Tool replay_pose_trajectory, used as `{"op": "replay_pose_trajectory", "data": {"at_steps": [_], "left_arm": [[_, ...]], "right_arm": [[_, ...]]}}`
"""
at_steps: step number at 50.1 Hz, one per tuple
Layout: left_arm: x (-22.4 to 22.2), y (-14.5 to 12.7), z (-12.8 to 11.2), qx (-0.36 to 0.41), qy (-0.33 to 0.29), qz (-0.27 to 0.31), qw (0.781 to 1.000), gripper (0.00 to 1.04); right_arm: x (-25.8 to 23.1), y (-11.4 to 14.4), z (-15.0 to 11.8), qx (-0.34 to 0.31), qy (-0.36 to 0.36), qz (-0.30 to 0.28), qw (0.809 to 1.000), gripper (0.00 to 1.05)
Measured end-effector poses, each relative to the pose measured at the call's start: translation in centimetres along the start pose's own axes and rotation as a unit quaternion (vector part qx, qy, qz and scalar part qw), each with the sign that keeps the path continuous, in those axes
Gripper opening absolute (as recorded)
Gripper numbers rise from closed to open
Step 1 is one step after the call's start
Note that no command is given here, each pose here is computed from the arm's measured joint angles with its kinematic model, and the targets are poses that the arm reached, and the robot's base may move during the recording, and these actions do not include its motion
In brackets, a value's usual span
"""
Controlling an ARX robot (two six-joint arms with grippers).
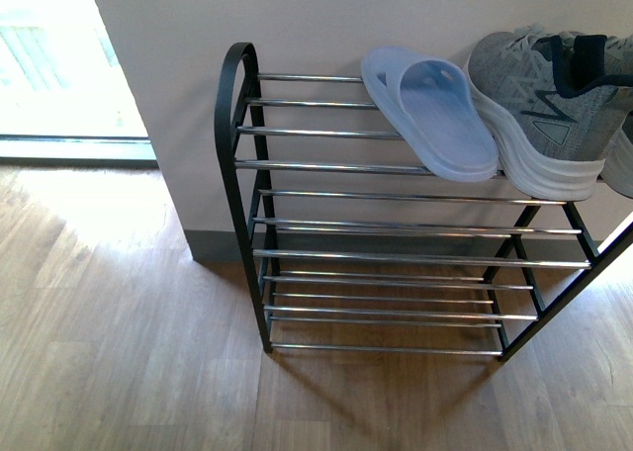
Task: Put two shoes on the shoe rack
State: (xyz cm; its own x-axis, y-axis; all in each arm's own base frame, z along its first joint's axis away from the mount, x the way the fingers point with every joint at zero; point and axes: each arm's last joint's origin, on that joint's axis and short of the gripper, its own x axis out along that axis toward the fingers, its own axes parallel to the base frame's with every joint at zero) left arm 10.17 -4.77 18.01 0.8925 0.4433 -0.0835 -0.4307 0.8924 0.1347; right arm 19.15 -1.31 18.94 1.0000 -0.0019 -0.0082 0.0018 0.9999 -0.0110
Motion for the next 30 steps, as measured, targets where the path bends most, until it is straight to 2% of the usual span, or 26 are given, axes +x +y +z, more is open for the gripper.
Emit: {"op": "replay_pose_trajectory", "data": {"at_steps": [5,9,30], "left_arm": [[0.0,0.0,0.0,0.000,0.000,0.000,1.000,0.02],[0.0,0.0,0.0,0.000,0.000,0.000,1.000,0.02],[0.0,0.0,0.0,0.000,0.000,0.000,1.000,0.02]], "right_arm": [[-0.9,0.5,-0.4,0.000,0.001,-0.012,1.000,0.02],[-1.8,1.2,-0.8,0.000,0.001,0.001,1.000,0.02],[-4.5,1.3,-2.0,0.000,-0.007,-0.001,1.000,0.02]]}}
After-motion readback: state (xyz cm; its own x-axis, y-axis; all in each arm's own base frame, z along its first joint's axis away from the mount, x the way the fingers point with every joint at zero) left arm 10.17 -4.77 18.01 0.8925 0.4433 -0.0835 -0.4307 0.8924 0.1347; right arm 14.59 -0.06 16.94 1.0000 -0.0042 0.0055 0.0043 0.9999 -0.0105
